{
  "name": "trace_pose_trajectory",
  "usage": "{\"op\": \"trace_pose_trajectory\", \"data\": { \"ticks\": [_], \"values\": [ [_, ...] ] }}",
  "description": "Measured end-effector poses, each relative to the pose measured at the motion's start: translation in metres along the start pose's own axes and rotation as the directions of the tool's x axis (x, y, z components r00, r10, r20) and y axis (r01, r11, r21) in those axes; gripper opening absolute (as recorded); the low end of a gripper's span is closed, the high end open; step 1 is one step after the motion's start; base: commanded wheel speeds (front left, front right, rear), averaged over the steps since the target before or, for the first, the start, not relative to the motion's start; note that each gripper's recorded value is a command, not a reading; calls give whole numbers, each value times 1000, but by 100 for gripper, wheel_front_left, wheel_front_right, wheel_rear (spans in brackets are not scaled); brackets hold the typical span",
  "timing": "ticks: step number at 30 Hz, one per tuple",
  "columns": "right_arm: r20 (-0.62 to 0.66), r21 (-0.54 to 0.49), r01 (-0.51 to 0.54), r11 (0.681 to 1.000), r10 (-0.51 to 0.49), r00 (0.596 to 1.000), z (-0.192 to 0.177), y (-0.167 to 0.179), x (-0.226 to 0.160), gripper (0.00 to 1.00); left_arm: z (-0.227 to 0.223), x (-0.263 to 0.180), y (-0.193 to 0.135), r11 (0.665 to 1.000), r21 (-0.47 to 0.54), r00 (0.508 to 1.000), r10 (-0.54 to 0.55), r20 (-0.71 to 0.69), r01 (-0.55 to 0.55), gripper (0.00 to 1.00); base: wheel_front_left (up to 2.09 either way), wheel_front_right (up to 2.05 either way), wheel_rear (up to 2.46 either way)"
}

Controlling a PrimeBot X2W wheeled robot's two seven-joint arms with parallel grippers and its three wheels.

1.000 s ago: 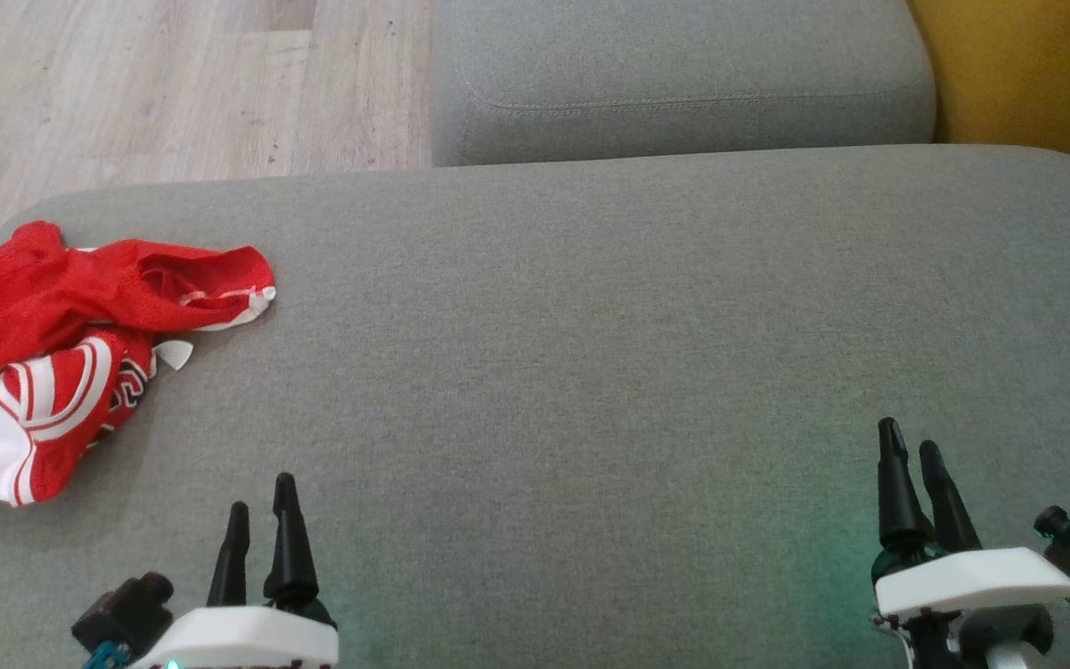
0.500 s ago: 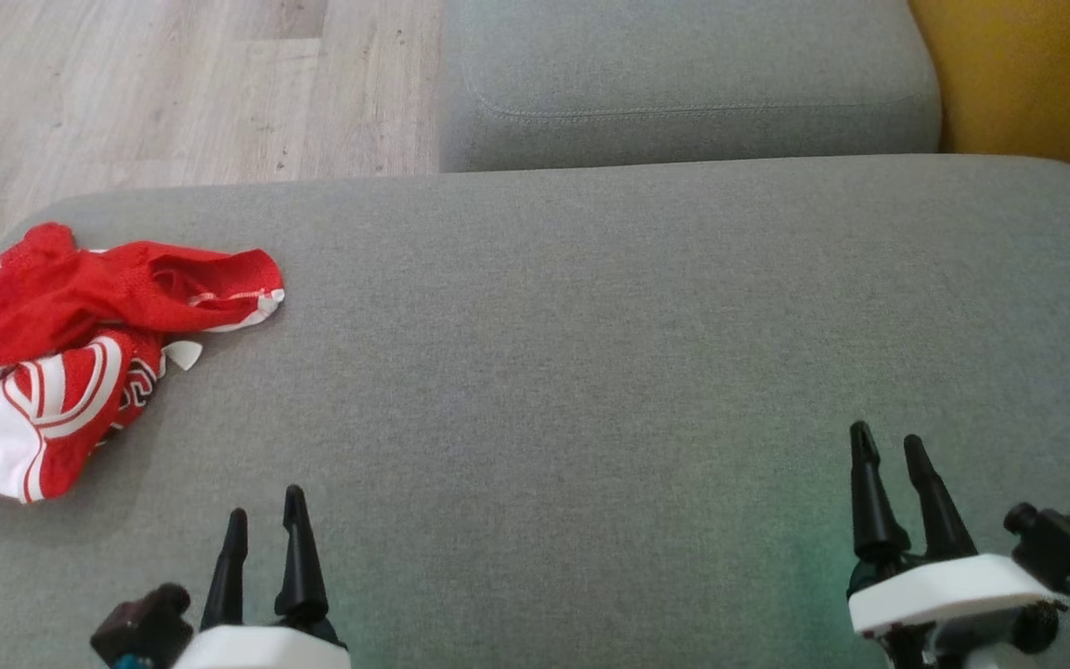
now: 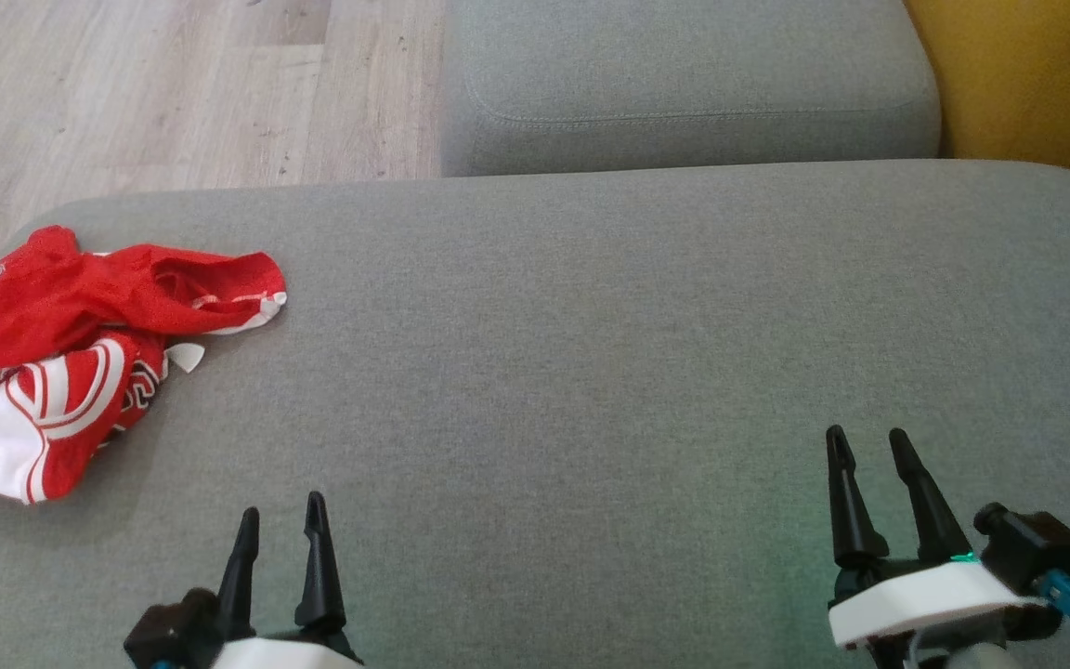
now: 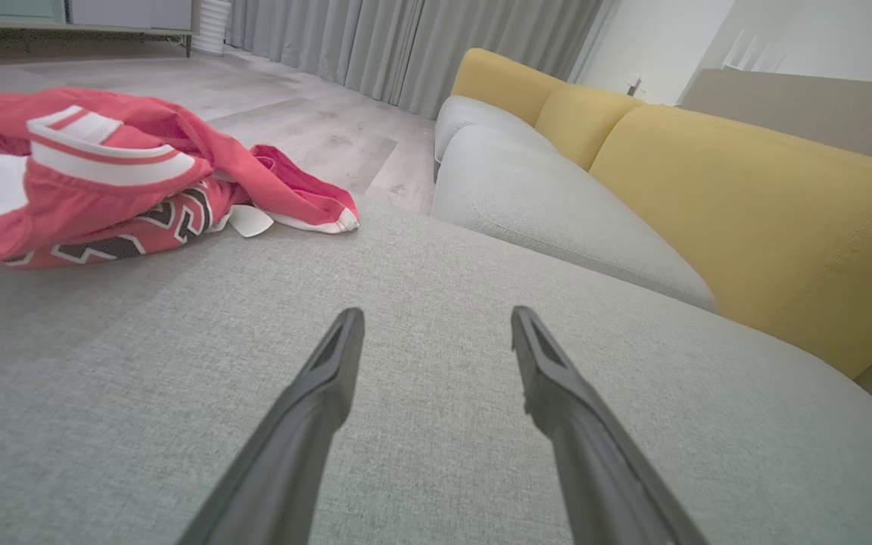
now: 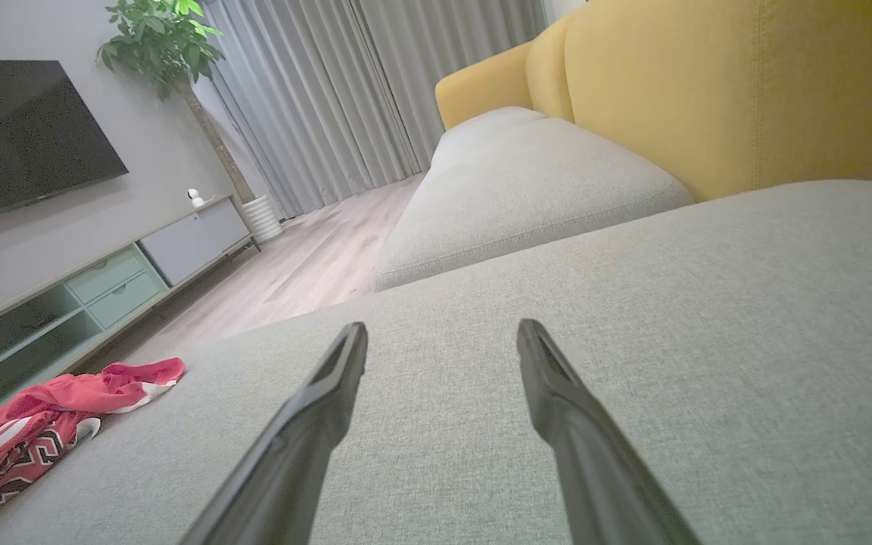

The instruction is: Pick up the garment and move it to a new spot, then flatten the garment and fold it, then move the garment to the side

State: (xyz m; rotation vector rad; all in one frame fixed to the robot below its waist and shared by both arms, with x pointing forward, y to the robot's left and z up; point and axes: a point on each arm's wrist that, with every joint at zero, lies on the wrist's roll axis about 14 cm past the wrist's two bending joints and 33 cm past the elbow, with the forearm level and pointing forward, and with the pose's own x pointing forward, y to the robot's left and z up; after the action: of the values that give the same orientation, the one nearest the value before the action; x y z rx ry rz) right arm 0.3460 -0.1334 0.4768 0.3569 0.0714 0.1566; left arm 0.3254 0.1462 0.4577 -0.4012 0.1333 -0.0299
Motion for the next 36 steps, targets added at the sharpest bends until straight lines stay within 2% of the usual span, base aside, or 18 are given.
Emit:
{"op": "trace_pose_trajectory", "data": {
  "ticks": [12, 26, 36],
  "values": [
    [23, -150, -44, 988, 48, 999, 4, 10, 1, 100, 0, -4, 2, 993, 117, 1000, -4, 23, 1, 100, 0, 0, 0],
    [15, -305, -95, 948, 105, 994, 0, 21, 2, 100, -10, -12, 8, 973, 232, 1000, 3, 13, -6, 100, 0, 0, 0],
    [-37, -305, -107, 946, 100, 994, -16, 19, -1, 100, -11, -13, 10, 973, 231, 1000, 11, 10, -13, 100, 0, 0, 0]
  ]
}}
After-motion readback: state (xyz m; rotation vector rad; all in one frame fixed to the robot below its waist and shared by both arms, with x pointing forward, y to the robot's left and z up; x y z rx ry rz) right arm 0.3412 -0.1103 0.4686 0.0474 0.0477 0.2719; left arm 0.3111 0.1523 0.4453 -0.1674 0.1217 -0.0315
